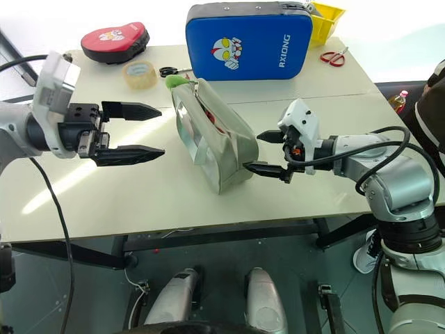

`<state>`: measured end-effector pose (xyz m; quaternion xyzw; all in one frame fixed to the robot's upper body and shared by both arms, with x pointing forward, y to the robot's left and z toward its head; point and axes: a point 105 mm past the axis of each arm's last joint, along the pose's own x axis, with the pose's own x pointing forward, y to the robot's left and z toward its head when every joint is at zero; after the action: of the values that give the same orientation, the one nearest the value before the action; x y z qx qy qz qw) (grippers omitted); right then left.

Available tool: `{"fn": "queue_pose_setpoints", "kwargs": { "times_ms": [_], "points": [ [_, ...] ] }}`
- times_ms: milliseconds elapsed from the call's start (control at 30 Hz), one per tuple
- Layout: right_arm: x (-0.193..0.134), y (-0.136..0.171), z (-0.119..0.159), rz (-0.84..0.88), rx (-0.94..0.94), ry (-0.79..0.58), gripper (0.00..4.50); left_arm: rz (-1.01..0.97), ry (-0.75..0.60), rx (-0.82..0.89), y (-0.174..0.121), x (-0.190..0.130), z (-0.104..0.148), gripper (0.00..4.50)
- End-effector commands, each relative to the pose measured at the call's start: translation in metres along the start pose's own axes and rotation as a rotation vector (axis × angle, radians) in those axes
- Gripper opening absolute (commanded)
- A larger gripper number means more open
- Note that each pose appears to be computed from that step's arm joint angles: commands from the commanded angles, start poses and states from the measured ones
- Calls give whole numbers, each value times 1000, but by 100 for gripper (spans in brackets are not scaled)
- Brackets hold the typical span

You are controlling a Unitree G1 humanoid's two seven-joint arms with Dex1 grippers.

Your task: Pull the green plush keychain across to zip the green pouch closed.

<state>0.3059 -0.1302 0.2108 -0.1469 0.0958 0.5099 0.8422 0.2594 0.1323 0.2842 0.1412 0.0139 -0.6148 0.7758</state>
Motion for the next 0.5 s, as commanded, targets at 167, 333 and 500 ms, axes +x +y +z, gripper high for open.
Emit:
{"fn": "queue_pose_setpoints", "kwargs": {
  "times_ms": [167, 333, 500],
  "points": [
    [4, 2, 6, -4, -26, -23, 450, 32, 31, 67, 4, -8, 7, 447],
    [9, -11, 0, -53, -48, -5, 265, 54, 41, 73, 7, -9, 3, 450],
    [6, -45, 3, -146, -214, 52, 4, 84, 43, 73, 11, -13, 1, 450]
  ]
}}
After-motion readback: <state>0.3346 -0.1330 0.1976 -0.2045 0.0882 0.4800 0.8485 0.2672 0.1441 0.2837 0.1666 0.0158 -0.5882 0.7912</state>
